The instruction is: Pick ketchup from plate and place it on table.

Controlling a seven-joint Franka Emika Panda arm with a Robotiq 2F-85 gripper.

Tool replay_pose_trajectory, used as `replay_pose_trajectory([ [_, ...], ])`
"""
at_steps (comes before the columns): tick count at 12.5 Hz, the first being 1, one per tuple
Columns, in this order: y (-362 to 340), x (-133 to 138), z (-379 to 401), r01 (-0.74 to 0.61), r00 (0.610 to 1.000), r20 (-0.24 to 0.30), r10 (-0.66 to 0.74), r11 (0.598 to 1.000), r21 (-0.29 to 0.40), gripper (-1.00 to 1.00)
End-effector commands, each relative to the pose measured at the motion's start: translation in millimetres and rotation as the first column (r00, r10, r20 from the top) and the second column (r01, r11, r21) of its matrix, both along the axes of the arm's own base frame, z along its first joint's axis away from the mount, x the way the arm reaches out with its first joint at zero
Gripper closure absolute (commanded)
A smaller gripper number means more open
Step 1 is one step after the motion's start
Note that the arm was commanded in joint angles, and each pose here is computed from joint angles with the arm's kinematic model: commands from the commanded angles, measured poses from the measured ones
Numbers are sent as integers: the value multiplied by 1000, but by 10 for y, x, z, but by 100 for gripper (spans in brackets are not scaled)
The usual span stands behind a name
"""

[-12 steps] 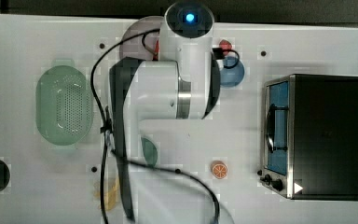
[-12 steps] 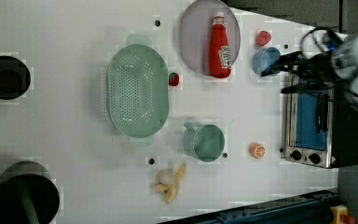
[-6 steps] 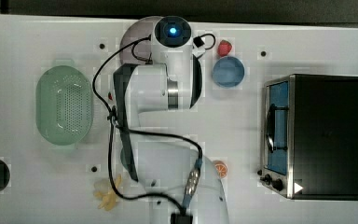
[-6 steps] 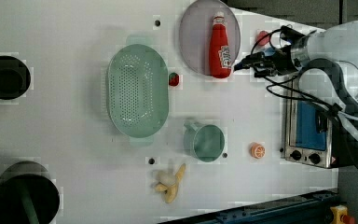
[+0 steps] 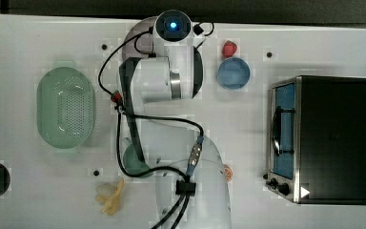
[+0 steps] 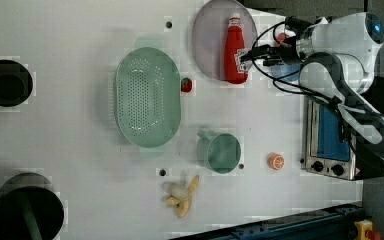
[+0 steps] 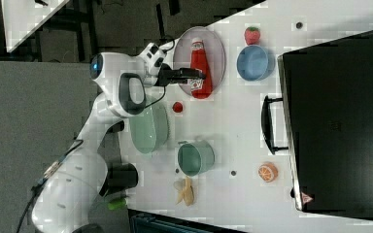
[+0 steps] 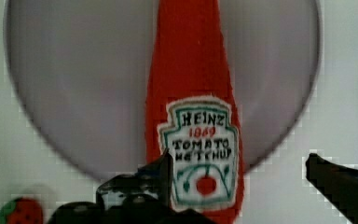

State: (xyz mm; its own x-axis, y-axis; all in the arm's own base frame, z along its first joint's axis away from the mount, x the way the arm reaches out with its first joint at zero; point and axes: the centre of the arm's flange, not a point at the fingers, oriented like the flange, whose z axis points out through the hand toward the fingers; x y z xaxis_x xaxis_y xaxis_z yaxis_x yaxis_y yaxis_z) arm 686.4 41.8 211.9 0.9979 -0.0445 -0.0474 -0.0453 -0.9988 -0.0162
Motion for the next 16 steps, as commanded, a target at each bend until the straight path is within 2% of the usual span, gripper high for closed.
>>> replay_pose_trajectory([
  [1, 182, 196, -157, -64, 997, 41, 64, 998, 16, -100],
  [4, 146, 323, -366, -80, 996, 51, 80, 997, -6, -100],
  [7, 163, 340, -555, -84, 995, 56, 84, 996, -4, -100],
  [8, 162, 336, -603, -84, 995, 57, 84, 996, -2, -93],
  [9, 188, 363, -572, -86, 993, 76, 86, 996, 1, -69],
  [11, 186, 378, -545, -85, 993, 82, 85, 996, 0, -20],
  [12, 189, 398, -510, -86, 993, 87, 85, 996, 0, -15],
  [16, 149, 450, -254, -80, 991, 108, 80, 997, -5, -15],
])
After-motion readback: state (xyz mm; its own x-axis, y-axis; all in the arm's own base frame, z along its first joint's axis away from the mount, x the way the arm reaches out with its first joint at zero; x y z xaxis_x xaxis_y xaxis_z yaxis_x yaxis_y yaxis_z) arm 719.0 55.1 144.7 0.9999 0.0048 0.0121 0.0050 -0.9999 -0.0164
